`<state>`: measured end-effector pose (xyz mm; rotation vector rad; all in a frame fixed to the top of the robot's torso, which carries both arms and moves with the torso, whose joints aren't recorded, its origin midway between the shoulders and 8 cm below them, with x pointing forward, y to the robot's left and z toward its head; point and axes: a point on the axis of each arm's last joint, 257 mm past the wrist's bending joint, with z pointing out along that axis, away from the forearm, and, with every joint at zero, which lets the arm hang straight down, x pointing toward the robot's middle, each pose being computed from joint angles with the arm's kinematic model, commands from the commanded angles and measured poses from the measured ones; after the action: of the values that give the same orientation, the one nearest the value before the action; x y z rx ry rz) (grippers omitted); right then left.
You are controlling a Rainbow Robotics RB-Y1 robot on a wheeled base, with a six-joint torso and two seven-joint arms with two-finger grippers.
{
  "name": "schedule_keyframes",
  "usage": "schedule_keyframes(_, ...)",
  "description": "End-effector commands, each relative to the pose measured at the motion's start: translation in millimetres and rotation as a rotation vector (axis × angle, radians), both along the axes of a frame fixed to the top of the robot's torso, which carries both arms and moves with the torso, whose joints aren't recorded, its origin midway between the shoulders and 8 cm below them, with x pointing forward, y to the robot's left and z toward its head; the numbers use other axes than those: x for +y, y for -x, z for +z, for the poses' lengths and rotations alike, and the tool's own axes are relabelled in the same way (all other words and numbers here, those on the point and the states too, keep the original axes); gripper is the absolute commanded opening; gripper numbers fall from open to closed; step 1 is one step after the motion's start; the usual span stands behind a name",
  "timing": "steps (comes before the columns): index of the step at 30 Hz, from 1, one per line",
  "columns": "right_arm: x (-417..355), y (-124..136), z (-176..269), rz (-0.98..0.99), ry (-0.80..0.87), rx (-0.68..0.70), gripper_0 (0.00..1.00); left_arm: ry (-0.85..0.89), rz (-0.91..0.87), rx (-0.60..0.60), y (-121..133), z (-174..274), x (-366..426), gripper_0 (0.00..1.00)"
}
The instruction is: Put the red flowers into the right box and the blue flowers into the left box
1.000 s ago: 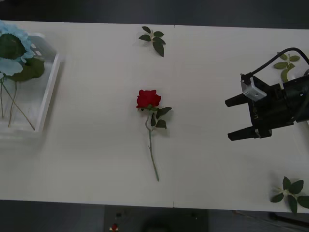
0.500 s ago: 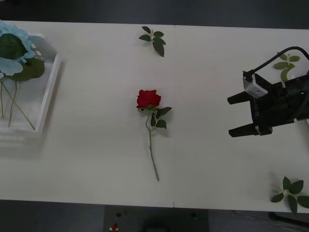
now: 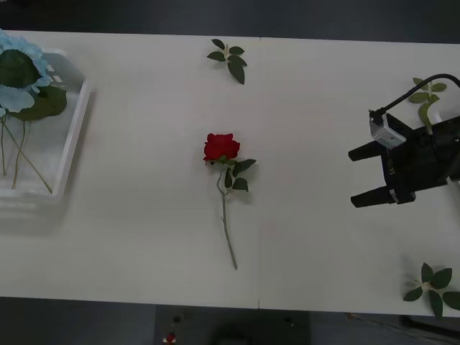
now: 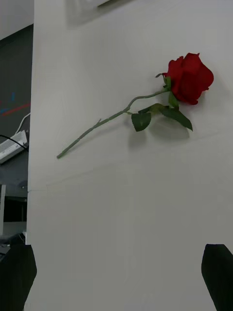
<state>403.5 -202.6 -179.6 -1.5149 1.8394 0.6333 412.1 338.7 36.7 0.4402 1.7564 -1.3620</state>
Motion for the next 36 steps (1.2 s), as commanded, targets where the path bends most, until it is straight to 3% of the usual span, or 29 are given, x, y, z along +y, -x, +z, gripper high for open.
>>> schedule_keyframes(1, -18, -12, 16, -0.022, 0.044, -0.037, 1.00, -0.139, 0.011, -0.023, -12, -17, -23, 1.00)
schedule_keyframes(4, -20, -13, 16, -0.024, 0.048, -0.035, 1.00, -0.172, 0.033, 0.067, -18, -30, -35, 1.00)
schedule_keyframes(8, -22, -13, 16, -0.027, 0.050, -0.035, 1.00, -0.110, 0.050, 0.357, -13, -44, -56, 1.00)
schedule_keyframes(14, -22, -13, 16, -0.027, 0.050, -0.035, 1.00, -0.095, 0.102, 0.666, -7, -79, -73, 1.00)
schedule_keyframes(22, -22, -13, 16, -0.027, 0.050, -0.035, 1.00, -0.276, 0.182, 0.625, -23, -116, -79, 1.00)
schedule_keyframes(36, -22, -13, 16, -0.027, 0.050, -0.035, 1.00, -0.397, 0.312, 0.539, -94, -180, -163, 1.00)
